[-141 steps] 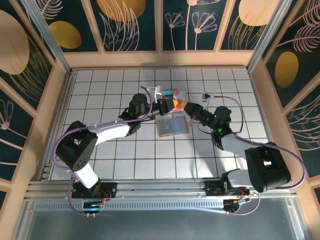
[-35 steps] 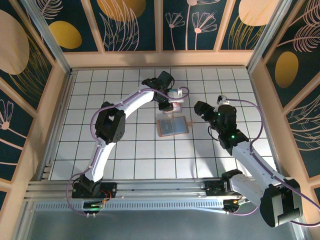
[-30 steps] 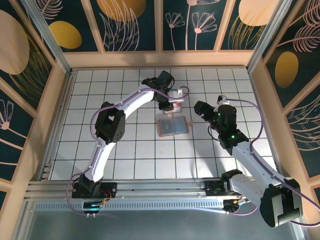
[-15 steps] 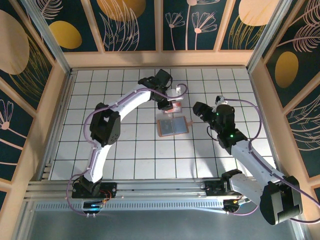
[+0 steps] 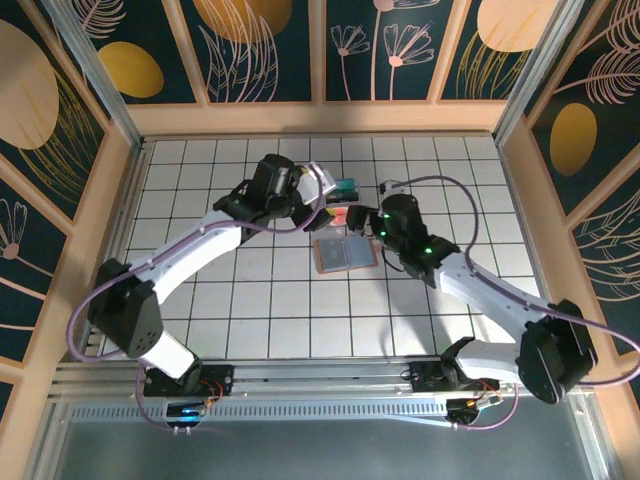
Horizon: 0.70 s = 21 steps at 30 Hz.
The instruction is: Take the credit cards out of the card holder
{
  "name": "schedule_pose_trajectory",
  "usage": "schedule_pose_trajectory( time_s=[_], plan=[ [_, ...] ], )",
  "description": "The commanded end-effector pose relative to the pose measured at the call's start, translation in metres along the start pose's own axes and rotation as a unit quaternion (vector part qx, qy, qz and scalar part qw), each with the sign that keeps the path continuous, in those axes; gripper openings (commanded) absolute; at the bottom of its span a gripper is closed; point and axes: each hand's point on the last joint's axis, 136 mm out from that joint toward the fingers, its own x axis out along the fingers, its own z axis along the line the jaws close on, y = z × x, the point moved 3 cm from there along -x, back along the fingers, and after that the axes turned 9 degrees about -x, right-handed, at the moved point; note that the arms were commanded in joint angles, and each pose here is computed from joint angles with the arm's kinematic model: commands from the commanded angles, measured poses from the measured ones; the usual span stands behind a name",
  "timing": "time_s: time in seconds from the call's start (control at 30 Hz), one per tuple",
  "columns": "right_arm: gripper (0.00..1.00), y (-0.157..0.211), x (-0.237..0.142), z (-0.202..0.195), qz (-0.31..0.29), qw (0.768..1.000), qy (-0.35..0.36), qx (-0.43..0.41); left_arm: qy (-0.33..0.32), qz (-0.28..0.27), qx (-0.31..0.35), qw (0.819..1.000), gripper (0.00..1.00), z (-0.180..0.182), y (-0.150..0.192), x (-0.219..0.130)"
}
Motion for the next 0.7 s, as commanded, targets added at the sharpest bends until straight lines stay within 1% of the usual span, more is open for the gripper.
schedule_pose_trajectory(
  time_s=[0.0,0.07,0.17,0.3,0.37,0.43,0.53,0.6,0.67],
  plan=[
    [0.67,0.013,0.012,0.001,0.041,0.997,0.044,-0.049,-0.082,-0.092,-0.086,0.989,0.99,0.023,-0.02,-0.025],
    [0.67,0.022,0.021,0.009,0.063,0.995,0.043,-0.063,-0.126,-0.116,-0.128,0.977,0.99,0.033,-0.016,-0.038],
    [0.67,0.038,0.032,0.019,0.101,0.991,0.04,-0.081,-0.186,-0.139,-0.206,0.951,0.99,0.048,-0.001,-0.054],
    [0.65,0.065,0.046,0.029,0.158,0.981,0.041,-0.105,-0.235,-0.151,-0.31,0.909,0.99,0.058,0.028,-0.068],
    [0.64,0.078,0.051,0.032,0.183,0.975,0.043,-0.116,-0.273,-0.154,-0.361,0.879,0.99,0.065,0.046,-0.076],
    [0.64,0.091,0.057,0.033,0.206,0.97,0.046,-0.124,-0.304,-0.156,-0.398,0.851,0.99,0.07,0.063,-0.083],
    [0.64,0.104,0.064,0.034,0.233,0.962,0.05,-0.13,-0.327,-0.158,-0.439,0.822,0.99,0.073,0.078,-0.091],
    [0.64,0.111,0.069,0.033,0.245,0.958,0.053,-0.136,-0.333,-0.161,-0.463,0.805,0.99,0.073,0.086,-0.093],
    [0.64,0.115,0.072,0.033,0.251,0.956,0.055,-0.14,-0.336,-0.159,-0.479,0.795,0.99,0.072,0.094,-0.093]
  ],
)
